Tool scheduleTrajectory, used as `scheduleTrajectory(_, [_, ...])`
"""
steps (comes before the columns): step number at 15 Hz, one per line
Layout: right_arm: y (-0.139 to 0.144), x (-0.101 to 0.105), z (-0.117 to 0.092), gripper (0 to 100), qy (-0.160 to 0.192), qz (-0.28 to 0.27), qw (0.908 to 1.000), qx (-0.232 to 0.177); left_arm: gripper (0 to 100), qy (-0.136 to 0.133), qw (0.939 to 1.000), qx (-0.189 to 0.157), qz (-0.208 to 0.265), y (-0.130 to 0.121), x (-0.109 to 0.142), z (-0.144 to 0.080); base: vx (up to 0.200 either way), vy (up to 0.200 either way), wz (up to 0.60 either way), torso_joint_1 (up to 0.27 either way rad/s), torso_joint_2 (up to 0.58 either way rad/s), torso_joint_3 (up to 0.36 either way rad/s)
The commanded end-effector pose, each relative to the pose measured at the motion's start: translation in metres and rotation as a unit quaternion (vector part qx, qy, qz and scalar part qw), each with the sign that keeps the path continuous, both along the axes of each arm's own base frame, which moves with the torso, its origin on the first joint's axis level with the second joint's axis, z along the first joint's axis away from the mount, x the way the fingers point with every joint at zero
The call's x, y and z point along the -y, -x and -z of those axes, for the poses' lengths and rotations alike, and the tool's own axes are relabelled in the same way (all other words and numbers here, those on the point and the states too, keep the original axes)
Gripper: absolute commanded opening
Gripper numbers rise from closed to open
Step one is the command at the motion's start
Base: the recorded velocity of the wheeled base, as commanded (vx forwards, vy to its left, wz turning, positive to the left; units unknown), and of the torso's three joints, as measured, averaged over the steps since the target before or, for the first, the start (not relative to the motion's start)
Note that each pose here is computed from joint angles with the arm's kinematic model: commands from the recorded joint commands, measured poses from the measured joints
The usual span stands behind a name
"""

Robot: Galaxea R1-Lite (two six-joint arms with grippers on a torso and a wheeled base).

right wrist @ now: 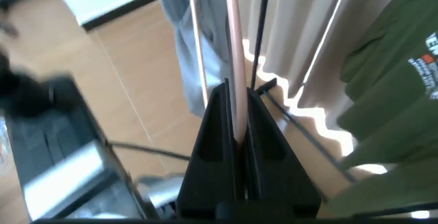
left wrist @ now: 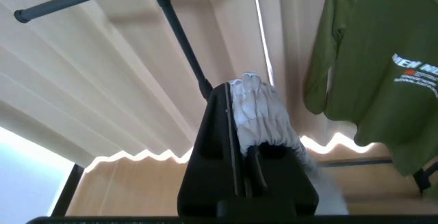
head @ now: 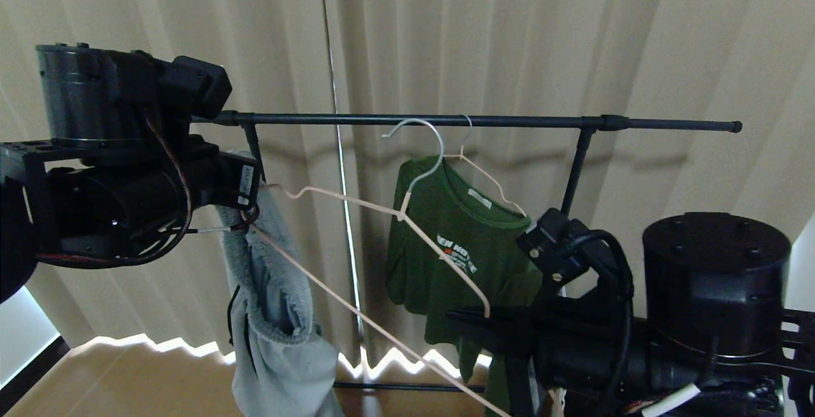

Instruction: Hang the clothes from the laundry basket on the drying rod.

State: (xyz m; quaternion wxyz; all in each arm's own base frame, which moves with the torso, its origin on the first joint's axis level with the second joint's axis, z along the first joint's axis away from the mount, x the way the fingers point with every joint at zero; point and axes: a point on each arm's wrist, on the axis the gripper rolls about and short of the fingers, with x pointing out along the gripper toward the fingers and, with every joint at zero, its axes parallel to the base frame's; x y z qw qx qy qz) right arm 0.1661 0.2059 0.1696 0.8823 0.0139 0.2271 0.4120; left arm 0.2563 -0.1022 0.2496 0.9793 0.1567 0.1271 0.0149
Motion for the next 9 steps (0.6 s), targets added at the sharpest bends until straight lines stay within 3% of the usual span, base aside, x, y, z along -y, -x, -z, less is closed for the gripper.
scheduleTrajectory(1, [-0.004,-0.013,0.01,0,0.01,0.007,0.9998,-0.017,0,0.005,1.0,0.005,-0.002,-0.002,0.0,-0.002,0.0,0.0,0.0,0.0,0.0,0.0])
scheduleTrajectory(3, [0.0,-0.02,0.012,0,0.005,0.019,0.9993,-0.031,0,0.016,0.9997,0.012,-0.011,-0.004,0.001,-0.006,0.0,0.0,0.0,0.0,0.0,0.0])
scheduleTrajectory(9, [-0.012,-0.038,0.013,0,-0.017,0.078,0.9957,-0.046,0,0.0,0.9993,-0.004,-0.038,-0.002,-0.002,-0.002,0.0,0.0,0.0,0.0,0.0,0.0])
